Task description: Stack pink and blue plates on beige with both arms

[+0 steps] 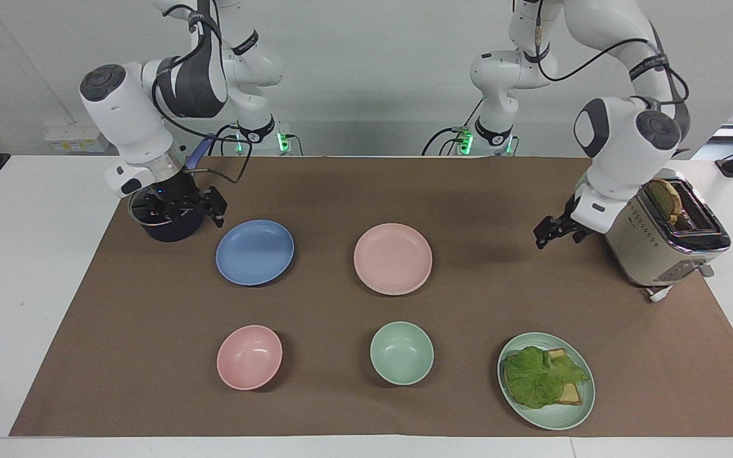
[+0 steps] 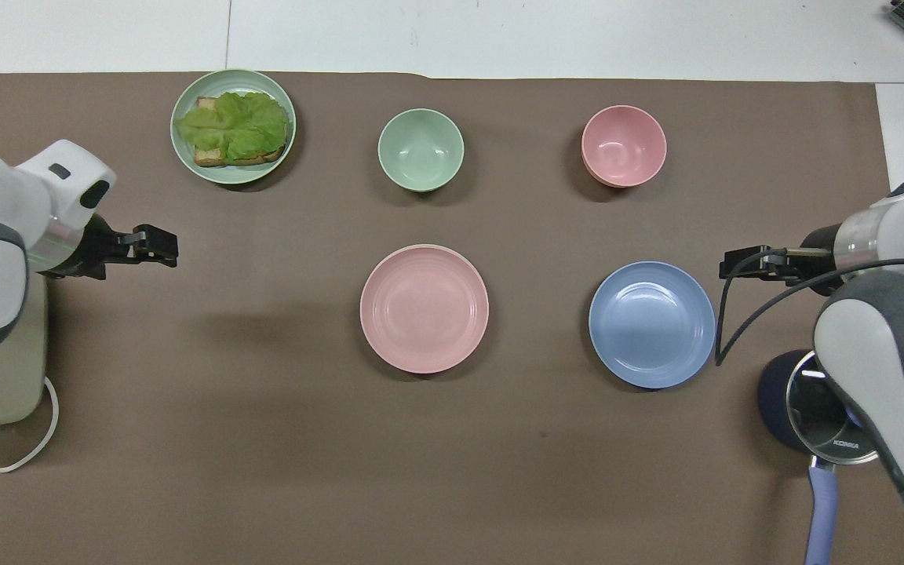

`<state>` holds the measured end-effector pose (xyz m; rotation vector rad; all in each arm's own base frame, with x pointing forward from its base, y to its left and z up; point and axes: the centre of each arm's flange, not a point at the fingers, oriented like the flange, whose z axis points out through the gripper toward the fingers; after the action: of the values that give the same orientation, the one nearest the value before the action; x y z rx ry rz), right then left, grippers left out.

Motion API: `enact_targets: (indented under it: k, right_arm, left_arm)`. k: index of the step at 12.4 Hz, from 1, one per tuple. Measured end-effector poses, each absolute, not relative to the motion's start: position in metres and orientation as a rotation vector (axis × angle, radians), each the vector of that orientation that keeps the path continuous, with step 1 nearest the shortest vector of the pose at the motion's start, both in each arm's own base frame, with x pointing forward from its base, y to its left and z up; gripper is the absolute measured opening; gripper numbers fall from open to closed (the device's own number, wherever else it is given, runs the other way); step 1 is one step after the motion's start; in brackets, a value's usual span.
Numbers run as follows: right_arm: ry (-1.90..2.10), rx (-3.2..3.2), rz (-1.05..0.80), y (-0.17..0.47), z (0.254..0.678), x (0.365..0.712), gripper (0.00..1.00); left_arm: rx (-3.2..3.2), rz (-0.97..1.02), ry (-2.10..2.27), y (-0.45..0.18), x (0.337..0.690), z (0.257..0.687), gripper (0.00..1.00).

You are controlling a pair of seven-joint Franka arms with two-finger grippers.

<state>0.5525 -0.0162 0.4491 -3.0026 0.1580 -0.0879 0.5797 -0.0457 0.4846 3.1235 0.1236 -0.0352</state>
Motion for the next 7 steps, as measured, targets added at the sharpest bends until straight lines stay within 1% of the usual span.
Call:
enact_targets:
  k: [2,3,5,7]
  right_arm:
    - [0.179,-2.983,-0.078,-0.021,0.403,0.544,0.93]
    - [0.192,-2.972,-0.071,-0.023,0.381,0.542,0.82]
    - [0.195,-2.958,-0.068,-0.027,0.341,0.538,0.81]
    - [0.198,-2.948,-0.043,-0.037,0.319,0.532,0.81]
  left_arm:
    - [3.135,-0.007,0.02,-0.047,0.578,0.546,1.0]
    - [3.135,0.01,-0.001,-0.047,0.577,0.568,1.0]
    - [3.134,0.025,-0.008,-0.048,0.576,0.582,1.0]
    - [3.134,0.018,-0.008,-0.048,0.577,0.58,1.0]
